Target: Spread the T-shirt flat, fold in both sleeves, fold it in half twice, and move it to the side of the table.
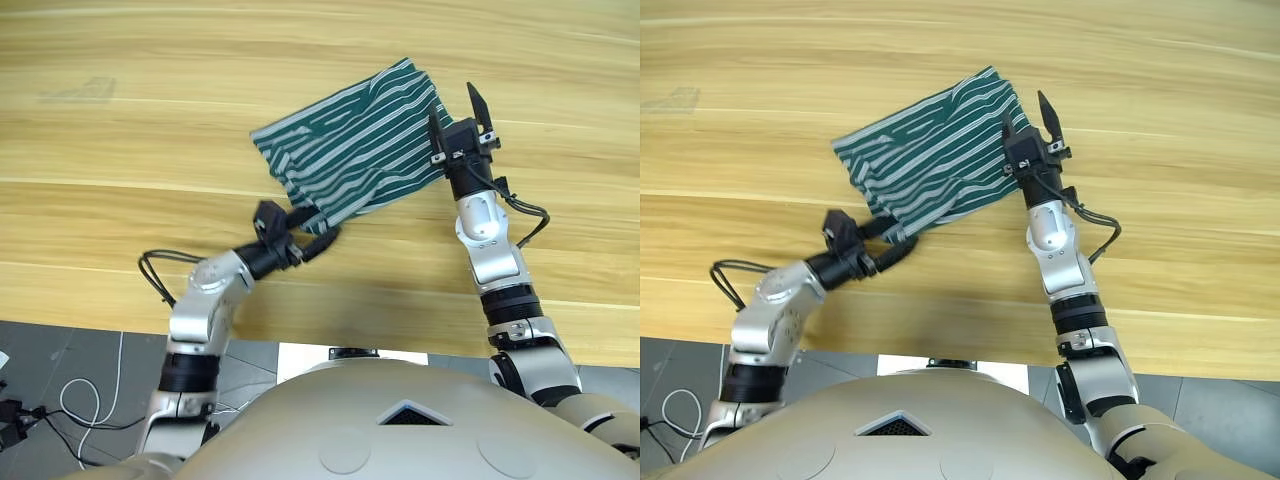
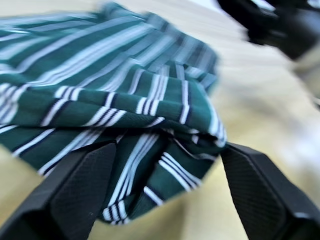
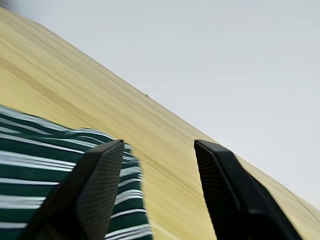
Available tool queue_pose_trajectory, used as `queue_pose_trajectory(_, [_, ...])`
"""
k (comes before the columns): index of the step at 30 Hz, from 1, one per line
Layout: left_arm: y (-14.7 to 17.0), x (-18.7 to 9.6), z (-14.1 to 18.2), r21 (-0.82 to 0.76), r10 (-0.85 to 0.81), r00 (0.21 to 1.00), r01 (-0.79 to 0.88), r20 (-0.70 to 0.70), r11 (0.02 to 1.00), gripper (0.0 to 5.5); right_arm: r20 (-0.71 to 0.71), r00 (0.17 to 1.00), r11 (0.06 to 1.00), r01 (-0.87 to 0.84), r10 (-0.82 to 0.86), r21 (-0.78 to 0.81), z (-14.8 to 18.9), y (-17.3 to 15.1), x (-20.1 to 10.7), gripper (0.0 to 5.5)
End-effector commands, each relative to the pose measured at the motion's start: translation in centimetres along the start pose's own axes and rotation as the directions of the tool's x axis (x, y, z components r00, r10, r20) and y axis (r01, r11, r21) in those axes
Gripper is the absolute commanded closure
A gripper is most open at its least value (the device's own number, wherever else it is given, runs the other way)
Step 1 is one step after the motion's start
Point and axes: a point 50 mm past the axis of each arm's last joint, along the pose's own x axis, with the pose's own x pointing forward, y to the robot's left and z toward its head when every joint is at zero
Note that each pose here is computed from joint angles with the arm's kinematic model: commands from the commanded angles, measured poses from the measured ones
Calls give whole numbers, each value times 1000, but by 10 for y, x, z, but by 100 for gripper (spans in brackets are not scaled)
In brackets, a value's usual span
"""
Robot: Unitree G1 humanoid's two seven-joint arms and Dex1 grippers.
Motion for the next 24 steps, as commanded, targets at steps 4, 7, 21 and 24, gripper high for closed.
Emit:
queue_pose_trajectory(4, [-14, 1, -26, -238, 8, 997, -24, -72, 971, 172, 2, 1000, 1000, 0, 0, -17, 5, -9, 0, 291])
queue_pose_trajectory(7, [-43, 8, -37, -282, -43, 998, 26, -56, 959, 172, -11, 1000, 999, -19, 18, -31, 3, -9, 1, 291])
queue_pose_trajectory(21, [-51, 32, -33, -193, 56, 997, -45, 51, 980, 172, -137, 971, 967, -170, 197, 189, 9, 37, -23, 291])
queue_pose_trajectory(24, [-54, 18, -27, -114, 76, 991, -63, 108, 991, 172, -267, 911, 929, -239, 315, 281, -5, 61, -38, 291])
